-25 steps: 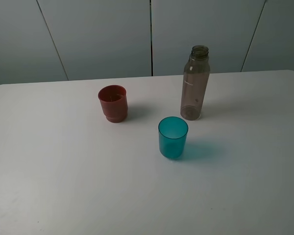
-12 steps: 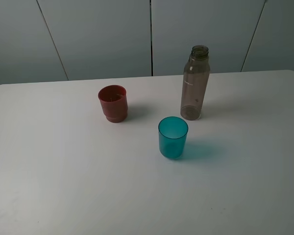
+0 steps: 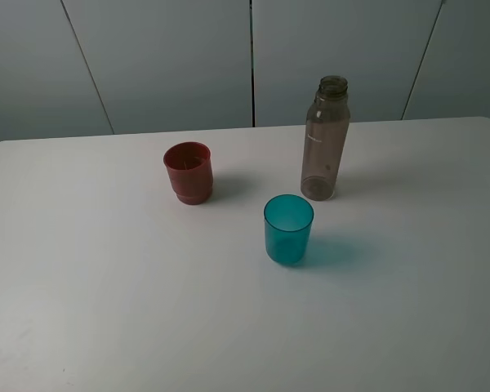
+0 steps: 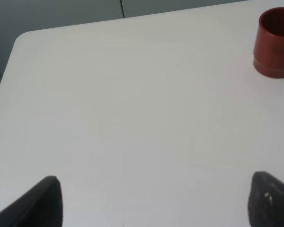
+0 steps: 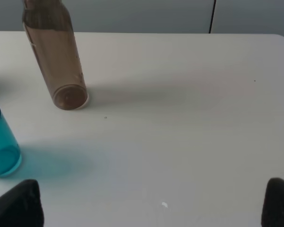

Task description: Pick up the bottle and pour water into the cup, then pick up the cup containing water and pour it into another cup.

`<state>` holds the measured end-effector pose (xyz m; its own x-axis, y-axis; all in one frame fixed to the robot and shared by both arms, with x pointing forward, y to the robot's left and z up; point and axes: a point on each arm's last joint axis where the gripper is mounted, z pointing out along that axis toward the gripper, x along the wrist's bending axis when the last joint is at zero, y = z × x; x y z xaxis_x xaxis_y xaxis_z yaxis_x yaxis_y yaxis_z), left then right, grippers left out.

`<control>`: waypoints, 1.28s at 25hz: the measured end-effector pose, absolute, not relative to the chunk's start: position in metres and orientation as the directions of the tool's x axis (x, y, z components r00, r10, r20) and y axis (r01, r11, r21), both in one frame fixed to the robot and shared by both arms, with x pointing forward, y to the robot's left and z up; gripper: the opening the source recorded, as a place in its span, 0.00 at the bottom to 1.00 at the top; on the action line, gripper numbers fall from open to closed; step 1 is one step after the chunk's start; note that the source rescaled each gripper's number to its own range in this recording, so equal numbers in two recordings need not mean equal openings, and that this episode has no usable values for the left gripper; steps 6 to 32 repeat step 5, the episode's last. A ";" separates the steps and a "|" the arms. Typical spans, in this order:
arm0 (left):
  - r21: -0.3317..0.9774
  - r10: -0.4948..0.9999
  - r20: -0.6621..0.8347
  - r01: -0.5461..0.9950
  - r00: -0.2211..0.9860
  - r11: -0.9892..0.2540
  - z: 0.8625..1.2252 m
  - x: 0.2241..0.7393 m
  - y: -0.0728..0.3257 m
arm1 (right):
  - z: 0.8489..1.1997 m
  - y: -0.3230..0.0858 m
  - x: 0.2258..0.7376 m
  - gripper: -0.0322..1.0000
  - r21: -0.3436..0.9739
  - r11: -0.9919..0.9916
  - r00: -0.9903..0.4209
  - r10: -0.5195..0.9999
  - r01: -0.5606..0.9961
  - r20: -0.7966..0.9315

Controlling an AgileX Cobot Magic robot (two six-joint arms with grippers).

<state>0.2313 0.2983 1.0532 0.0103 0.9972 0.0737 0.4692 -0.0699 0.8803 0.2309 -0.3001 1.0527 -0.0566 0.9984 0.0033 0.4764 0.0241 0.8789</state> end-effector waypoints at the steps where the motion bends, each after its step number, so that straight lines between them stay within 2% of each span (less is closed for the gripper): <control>1: 0.880 0.997 0.074 0.469 0.010 -0.070 1.053 0.231 0.298 | 1.053 -0.300 0.231 1.00 0.879 0.024 -0.057 0.998 0.476 0.003; 32: 0.880 0.997 0.074 0.469 0.010 -0.070 1.053 0.231 0.298 | 1.053 -0.300 0.231 1.00 0.879 0.024 -0.057 0.998 0.476 0.003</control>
